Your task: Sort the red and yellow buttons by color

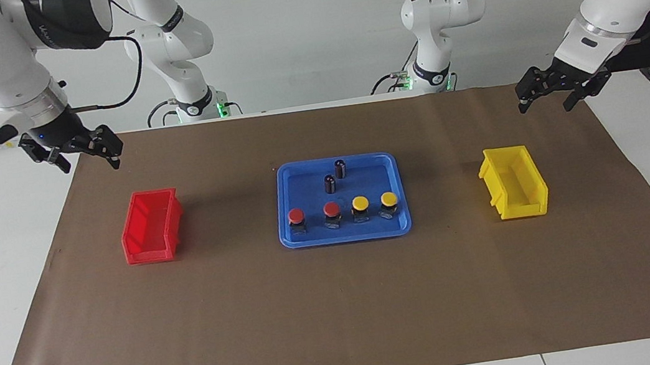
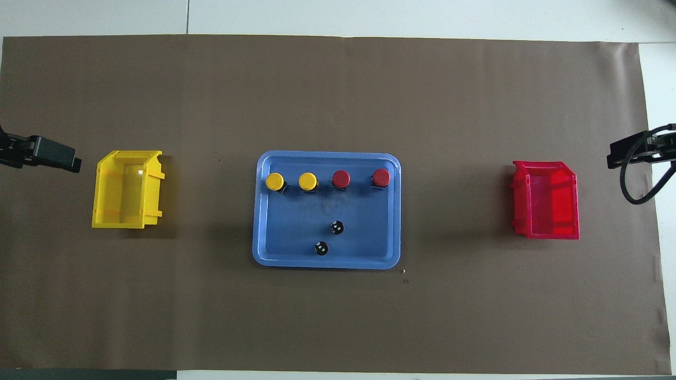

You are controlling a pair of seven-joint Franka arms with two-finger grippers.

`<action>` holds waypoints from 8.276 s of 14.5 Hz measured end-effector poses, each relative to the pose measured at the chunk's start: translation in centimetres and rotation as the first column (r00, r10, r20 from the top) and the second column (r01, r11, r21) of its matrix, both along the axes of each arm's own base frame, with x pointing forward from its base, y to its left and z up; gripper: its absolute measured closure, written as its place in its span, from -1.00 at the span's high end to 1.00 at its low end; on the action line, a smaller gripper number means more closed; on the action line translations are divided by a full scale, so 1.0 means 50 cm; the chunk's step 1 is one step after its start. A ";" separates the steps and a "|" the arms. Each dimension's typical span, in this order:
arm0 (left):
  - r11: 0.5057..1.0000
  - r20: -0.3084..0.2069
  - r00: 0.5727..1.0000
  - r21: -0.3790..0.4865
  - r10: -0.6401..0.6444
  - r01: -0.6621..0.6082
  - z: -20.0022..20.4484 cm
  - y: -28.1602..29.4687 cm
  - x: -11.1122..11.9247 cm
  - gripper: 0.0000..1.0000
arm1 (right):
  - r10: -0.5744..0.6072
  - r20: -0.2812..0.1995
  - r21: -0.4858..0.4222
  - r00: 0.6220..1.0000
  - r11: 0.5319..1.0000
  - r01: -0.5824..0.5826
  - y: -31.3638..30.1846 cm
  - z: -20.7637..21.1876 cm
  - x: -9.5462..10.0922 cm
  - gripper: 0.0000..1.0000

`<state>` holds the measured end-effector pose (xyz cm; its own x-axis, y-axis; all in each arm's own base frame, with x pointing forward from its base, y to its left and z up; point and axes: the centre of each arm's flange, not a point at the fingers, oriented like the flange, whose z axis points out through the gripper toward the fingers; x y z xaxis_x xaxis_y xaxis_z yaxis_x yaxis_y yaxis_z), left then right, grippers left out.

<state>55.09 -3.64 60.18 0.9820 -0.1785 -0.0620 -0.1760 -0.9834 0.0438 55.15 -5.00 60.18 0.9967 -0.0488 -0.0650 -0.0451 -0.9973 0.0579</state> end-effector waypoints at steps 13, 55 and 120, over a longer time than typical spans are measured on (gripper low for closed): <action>1.000 0.000 1.000 0.000 0.000 0.000 0.000 0.000 0.000 1.00 | 0.027 0.000 -0.003 1.000 1.000 -0.027 0.013 0.000 0.001 1.00; 0.997 0.153 0.986 -0.033 0.070 -0.065 -0.107 -0.223 -0.016 1.00 | 0.112 -0.041 0.022 0.993 0.994 -0.111 0.422 -0.208 0.085 -0.18; 0.998 0.043 0.999 0.051 0.018 -0.020 -0.483 0.073 -0.099 -0.18 | 0.024 0.105 0.060 0.994 0.998 -0.030 0.862 -0.485 0.029 -0.18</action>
